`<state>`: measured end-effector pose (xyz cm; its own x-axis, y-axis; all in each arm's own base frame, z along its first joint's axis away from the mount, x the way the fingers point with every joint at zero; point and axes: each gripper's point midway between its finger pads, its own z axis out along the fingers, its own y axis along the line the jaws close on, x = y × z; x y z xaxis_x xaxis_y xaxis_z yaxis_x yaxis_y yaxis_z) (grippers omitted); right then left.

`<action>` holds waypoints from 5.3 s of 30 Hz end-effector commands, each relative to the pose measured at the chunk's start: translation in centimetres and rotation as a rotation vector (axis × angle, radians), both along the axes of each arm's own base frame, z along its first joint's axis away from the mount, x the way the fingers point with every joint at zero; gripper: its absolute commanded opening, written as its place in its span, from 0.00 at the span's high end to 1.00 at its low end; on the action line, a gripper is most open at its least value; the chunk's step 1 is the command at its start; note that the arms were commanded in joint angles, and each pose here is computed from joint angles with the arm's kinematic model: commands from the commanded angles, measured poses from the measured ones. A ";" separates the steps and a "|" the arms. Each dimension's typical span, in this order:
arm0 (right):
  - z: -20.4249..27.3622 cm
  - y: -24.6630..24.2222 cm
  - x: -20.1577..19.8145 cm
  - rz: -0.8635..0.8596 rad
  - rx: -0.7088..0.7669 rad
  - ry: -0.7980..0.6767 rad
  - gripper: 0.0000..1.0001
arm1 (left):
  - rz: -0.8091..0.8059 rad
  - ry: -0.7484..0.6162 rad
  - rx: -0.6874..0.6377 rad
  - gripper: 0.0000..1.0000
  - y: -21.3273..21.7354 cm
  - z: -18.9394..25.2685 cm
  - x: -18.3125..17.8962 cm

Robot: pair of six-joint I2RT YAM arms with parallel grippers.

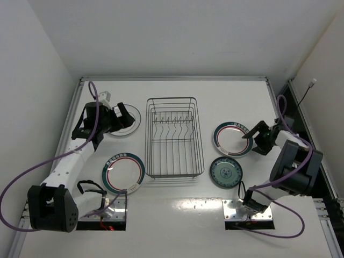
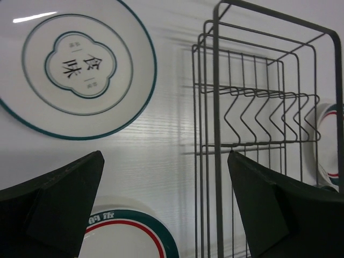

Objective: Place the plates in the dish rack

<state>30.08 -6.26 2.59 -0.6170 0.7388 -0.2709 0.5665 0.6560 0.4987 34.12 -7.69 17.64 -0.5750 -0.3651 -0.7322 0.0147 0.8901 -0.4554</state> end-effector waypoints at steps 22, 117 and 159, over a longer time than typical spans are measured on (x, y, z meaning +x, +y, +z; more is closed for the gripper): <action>0.5 3.6 1.9 0.082 0.097 -0.133 1.00 | 0.227 0.028 0.111 0.00 4.4 0.9 0.8; -1.2 8.0 -13.5 0.109 -0.027 0.222 0.11 | 0.214 0.081 0.101 0.00 4.0 -0.1 0.4; -1.9 12.1 -7.0 0.215 0.071 0.169 0.56 | 0.224 0.087 0.120 0.00 4.4 -0.4 0.5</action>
